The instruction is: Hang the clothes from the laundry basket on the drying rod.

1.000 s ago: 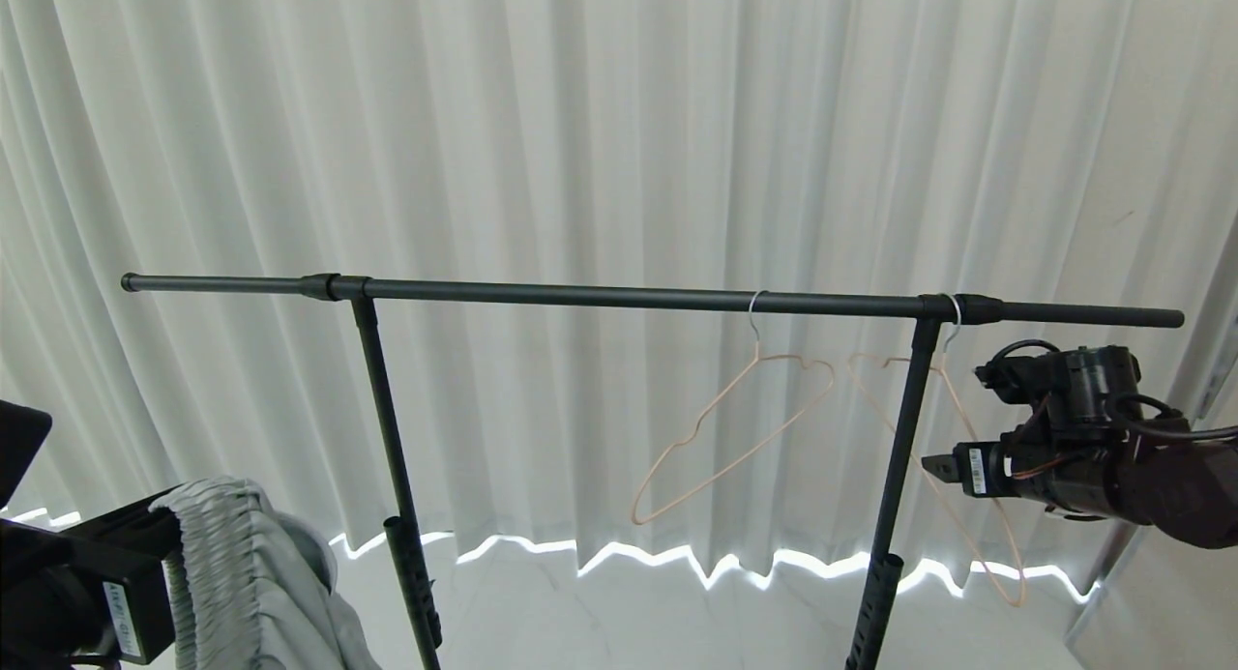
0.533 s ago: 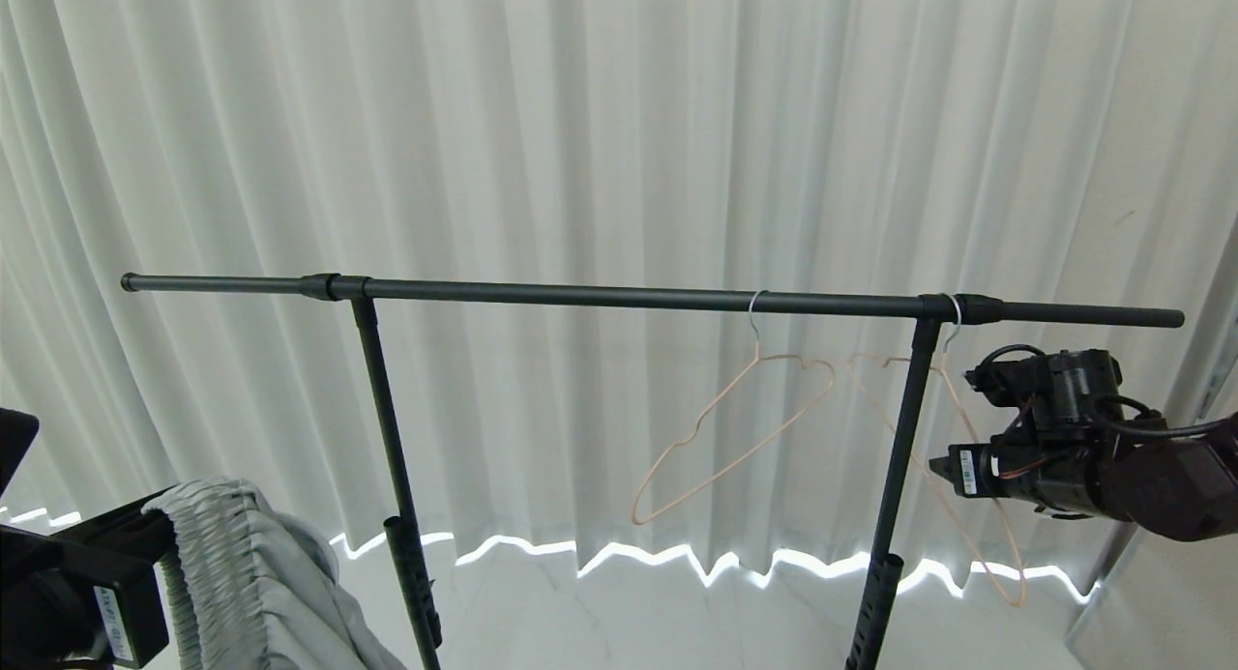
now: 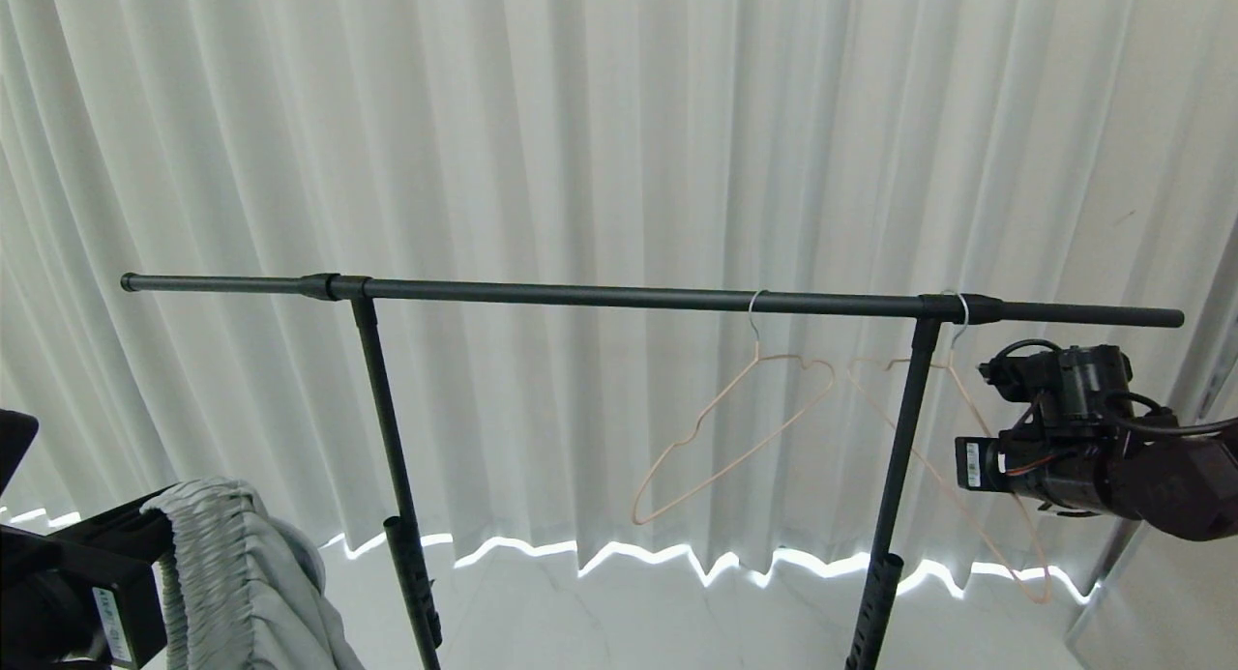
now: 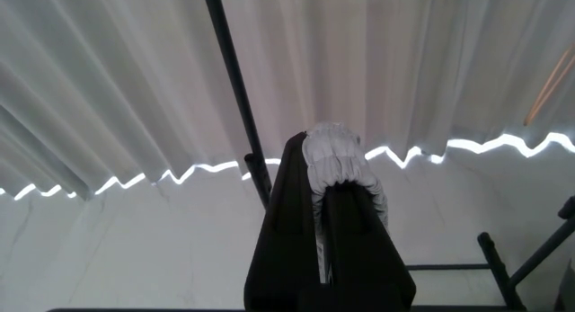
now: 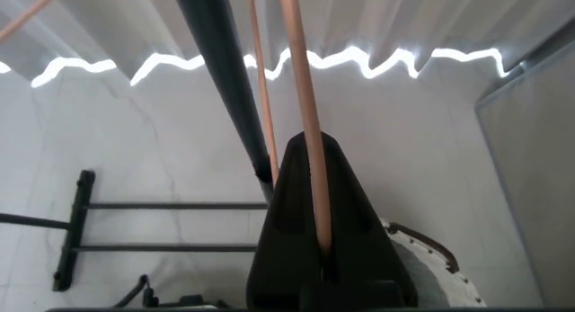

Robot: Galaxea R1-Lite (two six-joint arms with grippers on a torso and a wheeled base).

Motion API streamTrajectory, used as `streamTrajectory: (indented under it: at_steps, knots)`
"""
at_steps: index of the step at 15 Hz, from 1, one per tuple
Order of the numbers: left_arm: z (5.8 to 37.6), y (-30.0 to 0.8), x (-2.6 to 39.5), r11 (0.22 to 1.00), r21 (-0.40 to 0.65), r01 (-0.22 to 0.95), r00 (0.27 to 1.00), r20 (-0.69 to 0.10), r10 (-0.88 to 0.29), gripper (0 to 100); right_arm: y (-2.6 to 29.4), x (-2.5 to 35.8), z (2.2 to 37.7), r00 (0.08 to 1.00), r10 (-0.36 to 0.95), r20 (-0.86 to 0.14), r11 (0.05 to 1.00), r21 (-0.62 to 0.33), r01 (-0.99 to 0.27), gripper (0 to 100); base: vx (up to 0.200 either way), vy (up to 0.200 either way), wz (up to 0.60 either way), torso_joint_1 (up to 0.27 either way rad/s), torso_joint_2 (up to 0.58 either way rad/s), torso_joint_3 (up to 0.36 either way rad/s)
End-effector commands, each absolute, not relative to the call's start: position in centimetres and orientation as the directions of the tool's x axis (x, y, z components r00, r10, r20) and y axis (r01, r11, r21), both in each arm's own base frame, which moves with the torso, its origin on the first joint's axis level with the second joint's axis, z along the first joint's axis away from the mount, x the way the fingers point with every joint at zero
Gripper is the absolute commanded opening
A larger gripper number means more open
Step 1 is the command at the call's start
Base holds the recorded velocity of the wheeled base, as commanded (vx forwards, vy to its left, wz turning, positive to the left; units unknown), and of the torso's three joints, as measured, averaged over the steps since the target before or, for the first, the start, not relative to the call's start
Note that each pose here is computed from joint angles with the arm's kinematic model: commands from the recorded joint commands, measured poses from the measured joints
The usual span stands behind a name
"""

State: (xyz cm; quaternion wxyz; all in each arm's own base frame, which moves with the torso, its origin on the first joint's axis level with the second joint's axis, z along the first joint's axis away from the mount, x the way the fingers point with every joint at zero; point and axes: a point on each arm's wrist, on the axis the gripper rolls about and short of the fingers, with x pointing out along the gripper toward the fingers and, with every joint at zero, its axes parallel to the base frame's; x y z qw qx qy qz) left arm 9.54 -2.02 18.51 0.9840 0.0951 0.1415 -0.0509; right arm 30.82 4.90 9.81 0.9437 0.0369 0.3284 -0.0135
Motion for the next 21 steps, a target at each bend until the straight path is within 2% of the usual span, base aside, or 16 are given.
streamTrajectory:
  at_steps: [1, 9, 14, 17, 21]
  knots:
    - [18.5, -2.0, 9.5, 0.977, 0.173, 0.126, 0.954, -0.289, -0.072, 0, 4.8, 30.1, 11.0, 0.806, 0.001, -0.592, 0.995, 0.085, 0.061, 0, 0.0, 0.0, 0.0, 0.0, 0.0, 0.0]
    - [18.4, -2.0, 9.6, 0.974, 0.186, 0.131, 0.954, -0.292, -0.072, 0, 4.2, 26.6, 14.4, 0.863, 0.011, -0.504, 0.991, 0.119, 0.057, 0, 0.0, 0.0, 0.0, 0.0, 0.0, 0.0]
    - [18.0, -1.9, 9.5, 0.962, 0.237, 0.136, 0.95, -0.308, -0.059, 0, 3.3, 21.1, 15.0, 0.879, 0.016, -0.477, 0.991, 0.125, 0.049, 0, 0.0, 0.0, 0.0, 0.0, 0.0, 0.0]
    - [18.0, -1.9, 9.5, 0.962, 0.237, 0.133, 0.95, -0.308, -0.056, 0, 2.8, 18.0, 14.8, 0.886, 0.02, -0.463, 0.992, 0.123, 0.042, 0, -0.2, 0.0, 0.0, 0.009, 0.0, 0.005]
    - [18.0, -1.9, 9.6, 0.962, 0.239, 0.134, 0.949, -0.309, -0.056, 0, 2.5, 16.0, 14.4, 0.89, 0.019, -0.455, 0.992, 0.123, 0.041, 0, -0.2, 0.0, 0.0, -0.004, 0.0, 0.005]
